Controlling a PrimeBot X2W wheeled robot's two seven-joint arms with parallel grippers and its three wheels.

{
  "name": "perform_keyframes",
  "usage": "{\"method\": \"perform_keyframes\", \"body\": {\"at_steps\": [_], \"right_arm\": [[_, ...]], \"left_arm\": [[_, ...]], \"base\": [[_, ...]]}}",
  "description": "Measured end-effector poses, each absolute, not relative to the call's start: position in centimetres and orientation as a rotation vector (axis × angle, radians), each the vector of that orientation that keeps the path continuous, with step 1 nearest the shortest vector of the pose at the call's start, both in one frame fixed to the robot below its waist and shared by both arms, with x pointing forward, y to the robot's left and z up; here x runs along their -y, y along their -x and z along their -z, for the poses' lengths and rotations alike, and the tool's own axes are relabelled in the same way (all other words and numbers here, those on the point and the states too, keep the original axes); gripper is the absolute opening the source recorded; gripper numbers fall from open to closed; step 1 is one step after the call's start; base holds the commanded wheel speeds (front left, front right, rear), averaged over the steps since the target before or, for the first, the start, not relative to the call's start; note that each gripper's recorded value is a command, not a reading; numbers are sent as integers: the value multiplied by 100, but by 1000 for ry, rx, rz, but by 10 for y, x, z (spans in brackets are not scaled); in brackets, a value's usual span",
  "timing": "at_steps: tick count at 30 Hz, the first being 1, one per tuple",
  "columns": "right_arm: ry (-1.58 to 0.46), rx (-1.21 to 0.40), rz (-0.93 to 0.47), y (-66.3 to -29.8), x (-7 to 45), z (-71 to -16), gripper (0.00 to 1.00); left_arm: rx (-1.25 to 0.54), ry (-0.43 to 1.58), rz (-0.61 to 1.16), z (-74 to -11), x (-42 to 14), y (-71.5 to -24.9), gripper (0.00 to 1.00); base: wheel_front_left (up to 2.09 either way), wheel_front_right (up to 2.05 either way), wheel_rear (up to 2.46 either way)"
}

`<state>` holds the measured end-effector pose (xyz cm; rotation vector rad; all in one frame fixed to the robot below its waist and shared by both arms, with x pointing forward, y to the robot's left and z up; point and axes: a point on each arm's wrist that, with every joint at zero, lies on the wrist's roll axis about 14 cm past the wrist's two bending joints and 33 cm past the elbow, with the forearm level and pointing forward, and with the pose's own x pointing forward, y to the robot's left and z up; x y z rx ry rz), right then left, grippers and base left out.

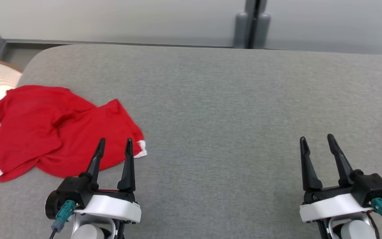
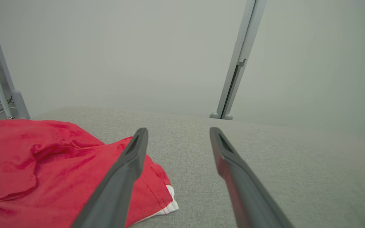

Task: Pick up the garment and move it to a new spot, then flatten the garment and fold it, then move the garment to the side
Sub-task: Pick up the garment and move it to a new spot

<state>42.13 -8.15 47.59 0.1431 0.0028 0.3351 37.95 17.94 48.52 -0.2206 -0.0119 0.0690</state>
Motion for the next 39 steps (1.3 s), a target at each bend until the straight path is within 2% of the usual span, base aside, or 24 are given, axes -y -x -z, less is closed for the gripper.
{"method": "perform_keyframes", "body": {"at_steps": [22,30,39], "right_arm": [[-159,-29,-753,-399,-63,-477,100],[-155,-16,-796,-393,-76,-483,100],[-158,-36,-787,-394,-73,-476,100]], "left_arm": [[57,195,-454,-495,-286,-283,100],[73,191,-496,-498,-296,-268,100],[83,178,-522,-501,-309,-271,100]], "base": [[0,0,0],[0,0,0],[0,0,0]]}}
